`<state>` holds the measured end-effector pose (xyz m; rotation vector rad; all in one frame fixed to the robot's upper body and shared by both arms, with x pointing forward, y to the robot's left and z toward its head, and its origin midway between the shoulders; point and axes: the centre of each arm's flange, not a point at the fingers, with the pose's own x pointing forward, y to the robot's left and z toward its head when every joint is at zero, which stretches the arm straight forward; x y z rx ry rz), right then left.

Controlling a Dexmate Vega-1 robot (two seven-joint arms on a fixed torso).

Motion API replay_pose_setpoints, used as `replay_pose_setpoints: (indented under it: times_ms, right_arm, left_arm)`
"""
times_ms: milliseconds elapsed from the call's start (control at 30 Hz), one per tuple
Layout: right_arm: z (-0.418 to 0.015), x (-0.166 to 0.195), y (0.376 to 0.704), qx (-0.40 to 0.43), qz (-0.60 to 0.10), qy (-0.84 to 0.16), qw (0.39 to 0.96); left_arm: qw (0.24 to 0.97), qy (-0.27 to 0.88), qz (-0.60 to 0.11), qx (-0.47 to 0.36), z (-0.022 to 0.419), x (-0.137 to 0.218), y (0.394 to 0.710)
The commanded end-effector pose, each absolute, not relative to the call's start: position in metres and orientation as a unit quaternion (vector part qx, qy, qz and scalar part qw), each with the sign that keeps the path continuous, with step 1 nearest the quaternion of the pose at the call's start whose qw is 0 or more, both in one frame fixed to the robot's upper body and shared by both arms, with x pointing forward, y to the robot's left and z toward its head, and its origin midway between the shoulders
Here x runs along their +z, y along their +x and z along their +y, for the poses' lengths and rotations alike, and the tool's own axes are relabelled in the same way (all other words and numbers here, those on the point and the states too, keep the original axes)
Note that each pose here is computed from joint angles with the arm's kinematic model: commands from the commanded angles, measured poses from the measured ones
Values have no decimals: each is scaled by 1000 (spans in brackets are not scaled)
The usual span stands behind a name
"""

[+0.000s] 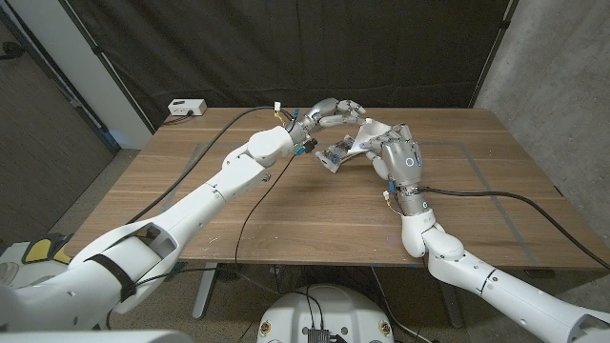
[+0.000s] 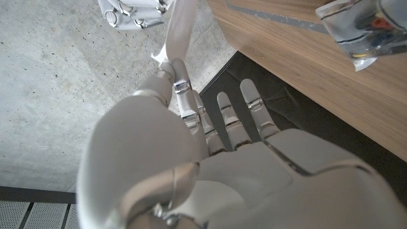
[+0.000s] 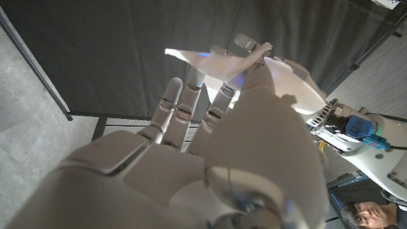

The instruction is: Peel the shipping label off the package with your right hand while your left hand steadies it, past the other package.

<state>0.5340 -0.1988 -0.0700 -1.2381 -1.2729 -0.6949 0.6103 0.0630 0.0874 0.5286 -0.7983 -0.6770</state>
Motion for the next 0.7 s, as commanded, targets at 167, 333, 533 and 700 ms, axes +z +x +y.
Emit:
replay_pose_setpoints:
  times_ms: [167, 333, 533, 700]
  right_arm:
    - [-201, -72, 535, -295, -545, -525, 584]
    - [-203, -72, 535, -298, -543, -520, 588]
    - [-208, -72, 535, -312, -520, -507, 613]
    - [-214, -71, 536, -320, -487, -507, 635]
  left_arm:
    - [812, 242, -375, -376, 43, 87, 609]
    - [805, 248, -368, -394, 41, 87, 608]
    - [798, 247, -364, -413, 37, 87, 609]
    - [802, 240, -358, -413, 35, 87, 610]
